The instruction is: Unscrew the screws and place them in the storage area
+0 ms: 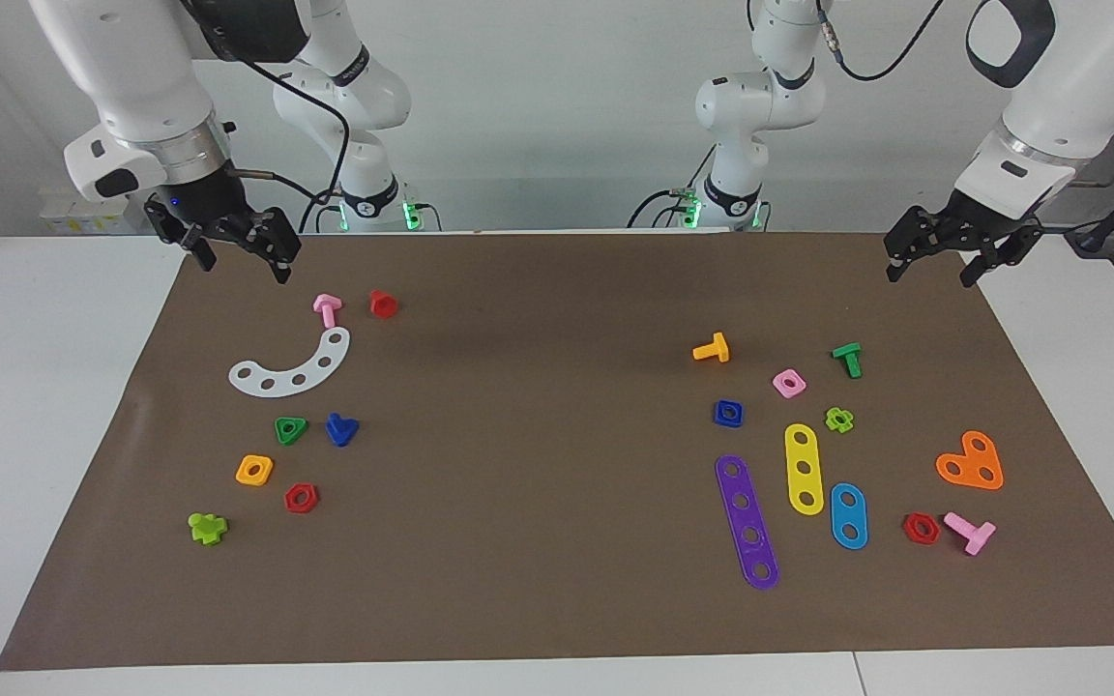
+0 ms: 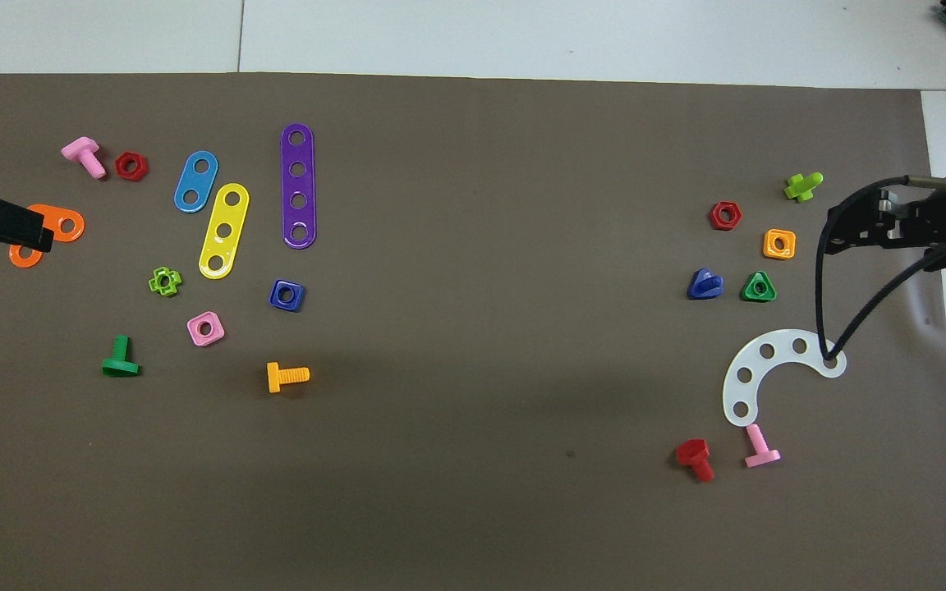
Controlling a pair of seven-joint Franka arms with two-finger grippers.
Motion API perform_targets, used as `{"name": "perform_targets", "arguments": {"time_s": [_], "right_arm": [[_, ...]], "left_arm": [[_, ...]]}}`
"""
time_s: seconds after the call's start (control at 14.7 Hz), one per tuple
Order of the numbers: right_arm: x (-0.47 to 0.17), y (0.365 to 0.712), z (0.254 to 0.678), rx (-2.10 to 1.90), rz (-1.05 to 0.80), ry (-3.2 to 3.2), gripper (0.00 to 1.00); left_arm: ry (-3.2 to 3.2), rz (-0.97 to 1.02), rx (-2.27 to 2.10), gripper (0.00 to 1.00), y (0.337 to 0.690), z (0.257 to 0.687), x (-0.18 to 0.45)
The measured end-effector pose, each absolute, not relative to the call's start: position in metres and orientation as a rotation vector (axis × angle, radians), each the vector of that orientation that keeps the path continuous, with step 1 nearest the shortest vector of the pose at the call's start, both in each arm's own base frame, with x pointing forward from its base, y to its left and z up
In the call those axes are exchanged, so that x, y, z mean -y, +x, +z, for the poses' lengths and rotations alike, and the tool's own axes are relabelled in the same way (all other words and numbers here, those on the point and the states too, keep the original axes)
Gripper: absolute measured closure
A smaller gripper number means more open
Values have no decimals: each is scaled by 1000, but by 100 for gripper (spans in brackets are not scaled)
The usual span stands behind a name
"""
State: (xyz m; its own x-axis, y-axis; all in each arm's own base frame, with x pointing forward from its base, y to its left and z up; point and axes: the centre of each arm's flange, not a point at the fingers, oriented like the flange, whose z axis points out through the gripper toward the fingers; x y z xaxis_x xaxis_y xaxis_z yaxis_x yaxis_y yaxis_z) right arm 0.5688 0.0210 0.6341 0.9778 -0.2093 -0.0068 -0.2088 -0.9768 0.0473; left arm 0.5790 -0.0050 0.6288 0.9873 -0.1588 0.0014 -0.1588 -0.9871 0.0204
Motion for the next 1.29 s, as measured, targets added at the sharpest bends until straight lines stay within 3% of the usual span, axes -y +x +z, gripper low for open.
{"name": "perform_targets", "arguments": {"time_s": [1.29], "right_arm": [[-33, 556, 638, 272, -11, 3103, 0]], "left_arm": [[3111, -4, 247, 0, 579, 627, 4]]}}
